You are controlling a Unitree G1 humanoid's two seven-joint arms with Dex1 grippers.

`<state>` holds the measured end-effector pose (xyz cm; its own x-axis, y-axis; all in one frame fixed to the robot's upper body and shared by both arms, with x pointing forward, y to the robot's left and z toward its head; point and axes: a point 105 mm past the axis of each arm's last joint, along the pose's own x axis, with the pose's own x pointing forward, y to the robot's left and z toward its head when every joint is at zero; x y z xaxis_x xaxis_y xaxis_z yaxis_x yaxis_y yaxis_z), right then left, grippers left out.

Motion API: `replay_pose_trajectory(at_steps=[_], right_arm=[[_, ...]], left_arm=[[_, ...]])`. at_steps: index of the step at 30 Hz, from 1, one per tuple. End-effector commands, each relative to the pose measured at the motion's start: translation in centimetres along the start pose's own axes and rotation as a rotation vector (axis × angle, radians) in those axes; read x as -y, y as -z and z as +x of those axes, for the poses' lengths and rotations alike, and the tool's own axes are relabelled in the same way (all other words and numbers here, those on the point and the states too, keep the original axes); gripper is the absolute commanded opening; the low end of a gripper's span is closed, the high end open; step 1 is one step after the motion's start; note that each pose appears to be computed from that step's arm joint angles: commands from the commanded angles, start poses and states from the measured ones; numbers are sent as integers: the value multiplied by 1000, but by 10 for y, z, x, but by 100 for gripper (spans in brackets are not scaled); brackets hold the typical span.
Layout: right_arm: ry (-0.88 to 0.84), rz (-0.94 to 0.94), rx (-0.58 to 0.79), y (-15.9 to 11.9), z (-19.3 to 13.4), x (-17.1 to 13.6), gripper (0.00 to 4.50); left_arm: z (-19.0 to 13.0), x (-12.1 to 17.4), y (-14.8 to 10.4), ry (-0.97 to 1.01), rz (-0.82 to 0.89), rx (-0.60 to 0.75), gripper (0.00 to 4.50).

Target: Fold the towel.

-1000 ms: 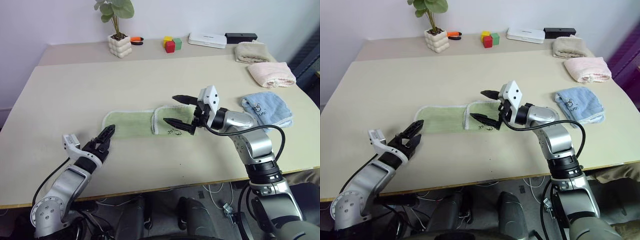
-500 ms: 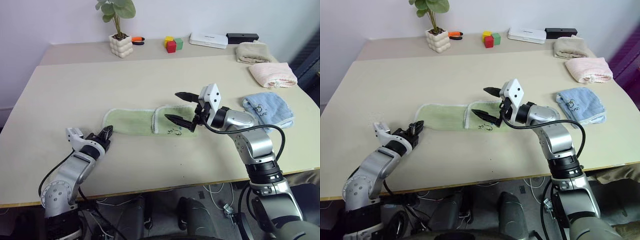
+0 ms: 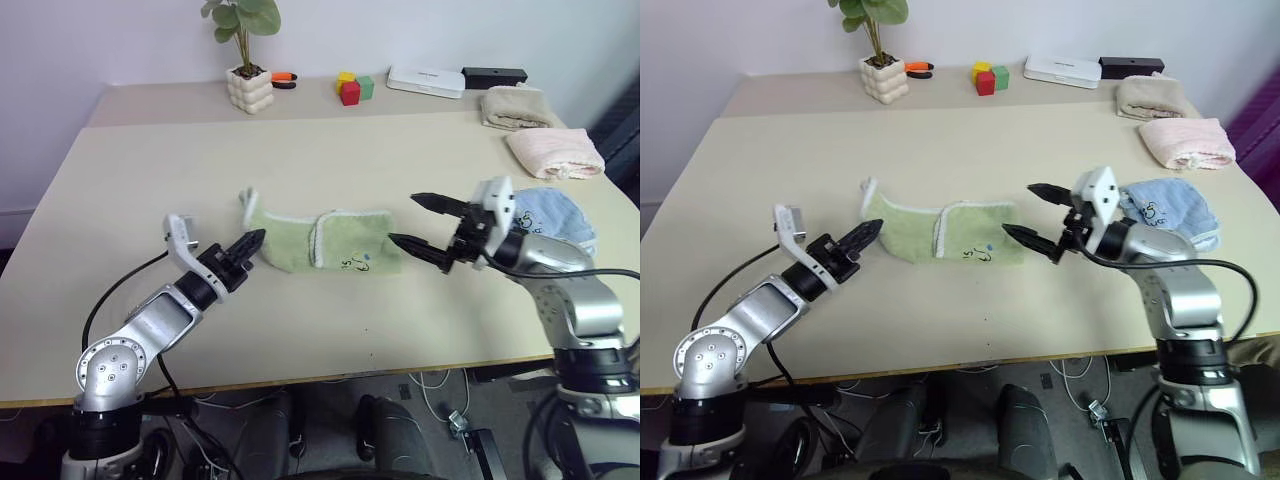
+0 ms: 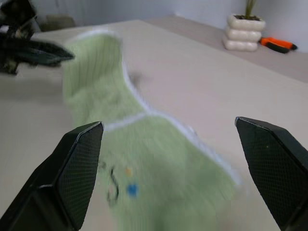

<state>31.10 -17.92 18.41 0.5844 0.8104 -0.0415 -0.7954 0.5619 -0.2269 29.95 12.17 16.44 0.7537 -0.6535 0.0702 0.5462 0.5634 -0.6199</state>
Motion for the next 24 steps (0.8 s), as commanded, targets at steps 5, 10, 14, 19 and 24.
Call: replay_pose_trajectory(at_steps=[5, 10, 14, 19, 24], right_arm=[[75, -85, 42, -20, -14, 5, 450], [146, -95, 26, -21, -30, 9, 450], [190, -98, 29, -25, -39, 7, 450], [226, -94, 46, -29, -43, 3, 450], [242, -108, 50, -30, -42, 1, 450]], left_arm=[[56, 35, 22, 340, 241, -119, 1], [82, 51, 43, 482, 294, -205, 1], [91, 57, 60, 561, 305, -273, 1], [104, 53, 76, 562, 279, -336, 1], [111, 56, 87, 588, 243, -347, 1]])
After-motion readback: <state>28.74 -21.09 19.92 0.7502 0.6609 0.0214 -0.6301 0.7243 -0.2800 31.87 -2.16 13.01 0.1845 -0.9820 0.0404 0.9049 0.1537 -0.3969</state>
